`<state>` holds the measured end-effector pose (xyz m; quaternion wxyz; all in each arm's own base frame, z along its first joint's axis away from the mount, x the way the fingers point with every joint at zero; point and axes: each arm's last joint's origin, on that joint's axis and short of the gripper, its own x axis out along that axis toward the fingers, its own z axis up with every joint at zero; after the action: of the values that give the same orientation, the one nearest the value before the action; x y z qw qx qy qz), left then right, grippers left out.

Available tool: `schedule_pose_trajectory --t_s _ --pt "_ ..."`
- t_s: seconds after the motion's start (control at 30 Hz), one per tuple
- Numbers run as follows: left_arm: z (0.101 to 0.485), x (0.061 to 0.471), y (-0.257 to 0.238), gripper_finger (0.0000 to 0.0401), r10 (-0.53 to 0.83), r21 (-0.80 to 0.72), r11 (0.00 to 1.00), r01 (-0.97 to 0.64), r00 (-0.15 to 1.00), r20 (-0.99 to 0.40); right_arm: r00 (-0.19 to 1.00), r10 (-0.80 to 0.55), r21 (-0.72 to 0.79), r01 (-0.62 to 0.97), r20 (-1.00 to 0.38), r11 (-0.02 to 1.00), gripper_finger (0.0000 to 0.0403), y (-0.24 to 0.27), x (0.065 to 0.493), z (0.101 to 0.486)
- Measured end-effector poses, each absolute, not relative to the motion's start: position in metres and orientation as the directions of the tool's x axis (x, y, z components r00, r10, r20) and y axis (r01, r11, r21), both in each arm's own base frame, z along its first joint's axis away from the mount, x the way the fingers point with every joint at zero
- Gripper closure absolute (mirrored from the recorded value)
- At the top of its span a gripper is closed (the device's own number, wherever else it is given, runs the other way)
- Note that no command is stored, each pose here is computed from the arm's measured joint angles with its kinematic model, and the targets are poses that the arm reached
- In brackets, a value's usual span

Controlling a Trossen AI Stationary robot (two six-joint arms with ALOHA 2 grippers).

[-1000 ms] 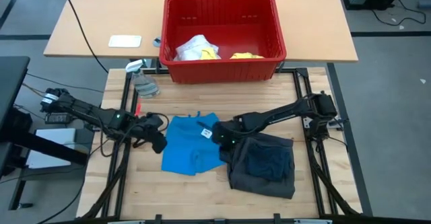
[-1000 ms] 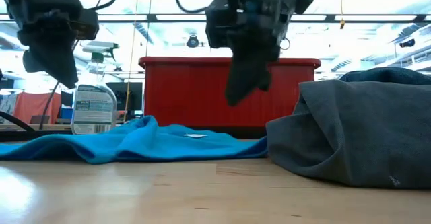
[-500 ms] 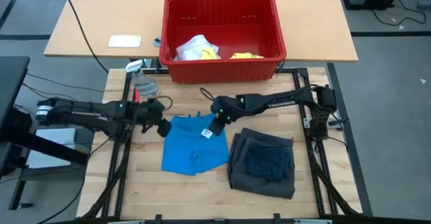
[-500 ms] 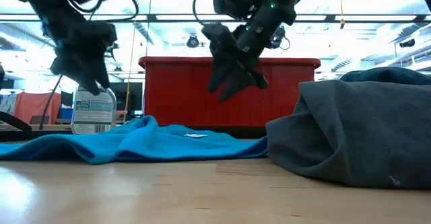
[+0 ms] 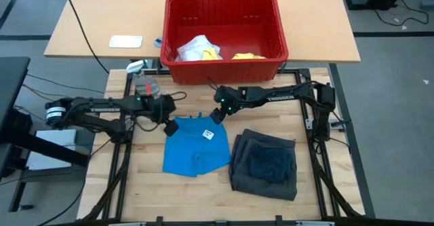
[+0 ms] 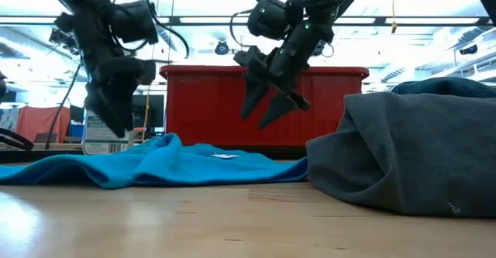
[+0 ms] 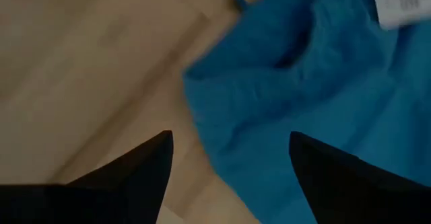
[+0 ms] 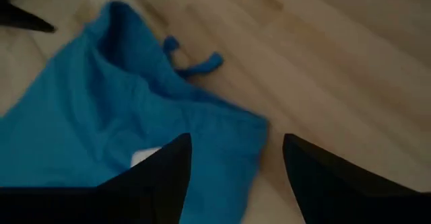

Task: Fold laundry
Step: Fold the blue shorts

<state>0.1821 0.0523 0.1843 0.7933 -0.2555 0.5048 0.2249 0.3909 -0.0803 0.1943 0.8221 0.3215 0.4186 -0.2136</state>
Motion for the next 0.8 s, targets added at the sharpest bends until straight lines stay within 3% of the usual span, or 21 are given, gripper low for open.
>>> schedule_pose_trajectory --t_s 0.13,0.37,0.6,0.8 --pt "0.17 0.189 0.056 0.0102 0.062 -0.16 0.785 -0.599 0.332 -0.941 0.507 -0.025 0.335 0.605 -0.862 0.722 0.0164 -0.074 0.395 0.173" --pt "0.161 0.203 0.072 0.0102 0.104 -0.186 0.748 -0.637 0.39 -0.915 0.504 -0.065 0.322 0.641 -0.861 0.697 0.0165 -0.083 0.4 0.16" --pt "0.144 0.204 0.079 0.0111 0.068 -0.156 0.748 -0.645 0.309 -0.949 0.481 -0.033 0.323 0.637 -0.876 0.699 0.0165 -0.095 0.398 0.148" --pt "0.141 0.209 0.08 0.0146 0.041 -0.195 0.757 -0.624 0.343 -0.938 0.523 0.076 0.416 0.575 -0.849 0.704 0.017 -0.095 0.407 0.132"
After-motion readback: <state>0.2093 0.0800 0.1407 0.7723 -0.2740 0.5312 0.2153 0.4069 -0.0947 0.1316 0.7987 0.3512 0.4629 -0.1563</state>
